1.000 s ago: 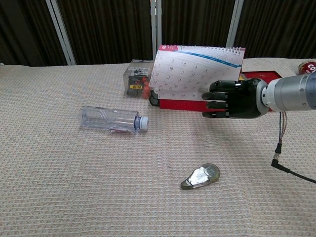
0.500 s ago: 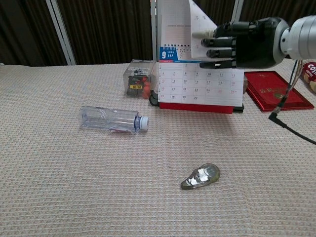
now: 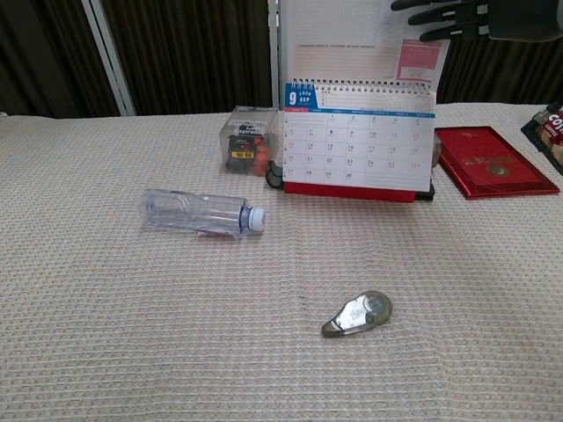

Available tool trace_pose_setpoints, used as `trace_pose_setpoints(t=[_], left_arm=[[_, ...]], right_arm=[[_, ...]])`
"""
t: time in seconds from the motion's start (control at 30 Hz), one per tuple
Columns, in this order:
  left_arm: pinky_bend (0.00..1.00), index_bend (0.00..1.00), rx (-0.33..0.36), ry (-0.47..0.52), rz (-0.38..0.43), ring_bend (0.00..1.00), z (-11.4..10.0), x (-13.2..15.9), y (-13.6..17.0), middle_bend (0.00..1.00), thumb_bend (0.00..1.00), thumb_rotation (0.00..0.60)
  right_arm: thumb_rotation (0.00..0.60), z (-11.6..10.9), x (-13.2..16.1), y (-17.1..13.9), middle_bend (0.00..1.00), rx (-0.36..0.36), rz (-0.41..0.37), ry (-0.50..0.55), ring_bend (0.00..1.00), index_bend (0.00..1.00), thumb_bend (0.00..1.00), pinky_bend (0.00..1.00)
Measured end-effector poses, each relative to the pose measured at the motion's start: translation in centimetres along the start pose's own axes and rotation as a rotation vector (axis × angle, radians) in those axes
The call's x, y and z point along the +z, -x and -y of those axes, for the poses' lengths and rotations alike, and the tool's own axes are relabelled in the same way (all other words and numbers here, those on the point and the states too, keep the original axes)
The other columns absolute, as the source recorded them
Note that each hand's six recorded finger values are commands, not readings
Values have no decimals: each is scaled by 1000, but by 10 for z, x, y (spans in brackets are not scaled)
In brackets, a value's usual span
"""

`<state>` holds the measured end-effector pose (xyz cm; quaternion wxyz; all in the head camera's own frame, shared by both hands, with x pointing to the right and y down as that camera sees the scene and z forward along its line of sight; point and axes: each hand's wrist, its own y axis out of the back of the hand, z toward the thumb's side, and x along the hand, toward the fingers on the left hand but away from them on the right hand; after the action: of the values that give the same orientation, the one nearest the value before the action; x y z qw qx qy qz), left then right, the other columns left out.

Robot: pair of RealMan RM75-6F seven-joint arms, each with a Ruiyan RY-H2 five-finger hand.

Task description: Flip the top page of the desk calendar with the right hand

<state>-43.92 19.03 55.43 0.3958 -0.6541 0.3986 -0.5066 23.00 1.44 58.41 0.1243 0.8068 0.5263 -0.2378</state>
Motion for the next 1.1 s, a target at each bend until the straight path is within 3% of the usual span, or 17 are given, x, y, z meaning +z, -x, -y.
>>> trace_pose_setpoints(t=[0.23,0.43,0.9,1.1], left_arm=[[0,0,-4,1,-8,0,1,-2,-1,0,37,600],[0,0,-15,3,-3,0,3,-1,-2,0,35,600],[0,0,-10,17,8,0,0,1,0,0,37,600],[0,0,-4,20,5,0,-1,-1,1,0,36,600]], right_arm=[[600,-21,-32,18,30,-68,74,-249,0,118,299,0],[600,-31,-56,30,20,-72,146,-382,0,109,278,0],[600,-22,-77,30,20,-2,214,-352,0,87,273,0],[600,-19,-68,31,13,-15,172,-342,0,71,272,0]])
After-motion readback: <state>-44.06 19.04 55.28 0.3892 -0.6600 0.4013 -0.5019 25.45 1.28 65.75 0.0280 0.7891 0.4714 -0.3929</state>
